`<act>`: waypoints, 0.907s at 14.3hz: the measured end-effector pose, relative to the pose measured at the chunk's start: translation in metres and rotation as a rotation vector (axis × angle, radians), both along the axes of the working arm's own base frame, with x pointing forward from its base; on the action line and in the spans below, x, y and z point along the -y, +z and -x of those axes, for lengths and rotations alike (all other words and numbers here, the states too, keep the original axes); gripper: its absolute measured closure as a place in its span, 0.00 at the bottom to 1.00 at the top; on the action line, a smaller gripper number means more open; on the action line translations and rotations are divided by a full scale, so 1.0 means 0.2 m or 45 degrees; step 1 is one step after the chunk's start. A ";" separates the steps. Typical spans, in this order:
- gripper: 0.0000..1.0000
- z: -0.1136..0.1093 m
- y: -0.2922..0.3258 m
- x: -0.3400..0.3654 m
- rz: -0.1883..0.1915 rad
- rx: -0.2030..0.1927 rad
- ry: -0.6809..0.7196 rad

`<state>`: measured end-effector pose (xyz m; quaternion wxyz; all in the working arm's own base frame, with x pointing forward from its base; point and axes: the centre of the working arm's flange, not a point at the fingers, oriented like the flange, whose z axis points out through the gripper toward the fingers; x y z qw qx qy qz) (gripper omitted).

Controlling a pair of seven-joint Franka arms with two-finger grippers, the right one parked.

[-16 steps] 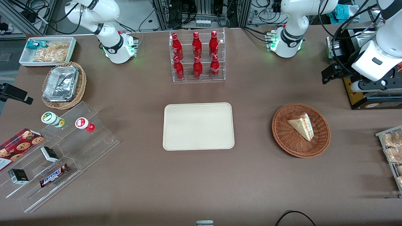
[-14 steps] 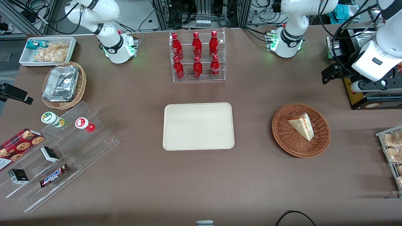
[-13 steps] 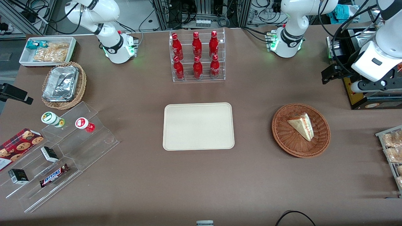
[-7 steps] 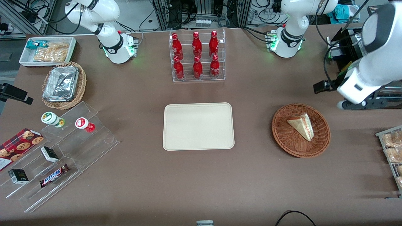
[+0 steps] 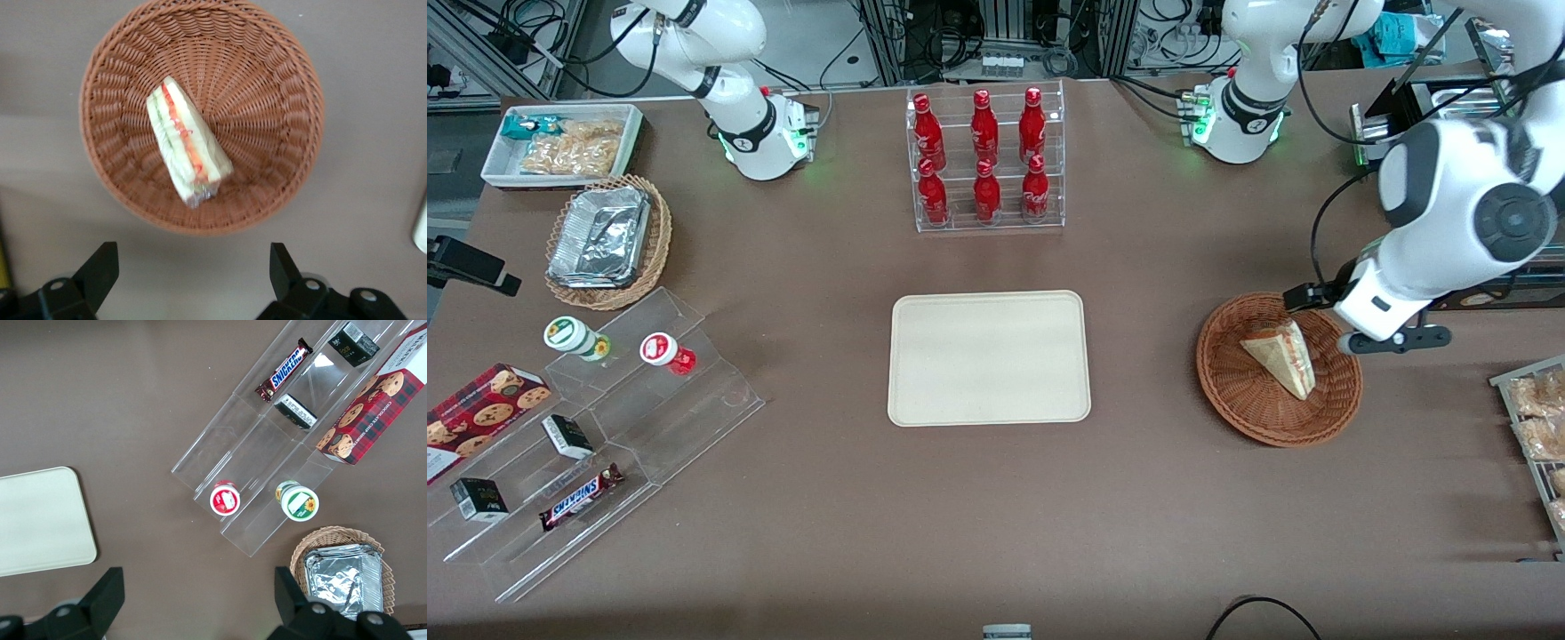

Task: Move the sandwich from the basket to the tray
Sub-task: 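Move the open left gripper over the wrapped sandwich in the basket, then lower the left gripper onto the wrapped sandwich and close on it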

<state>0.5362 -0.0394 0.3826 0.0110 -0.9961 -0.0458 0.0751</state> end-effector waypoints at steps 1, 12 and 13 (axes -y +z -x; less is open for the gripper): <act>0.00 0.03 -0.09 -0.02 -0.004 0.022 0.044; 0.00 0.12 -0.44 -0.08 -0.061 0.169 0.929; 0.00 0.12 -0.48 -0.08 -0.058 0.170 0.935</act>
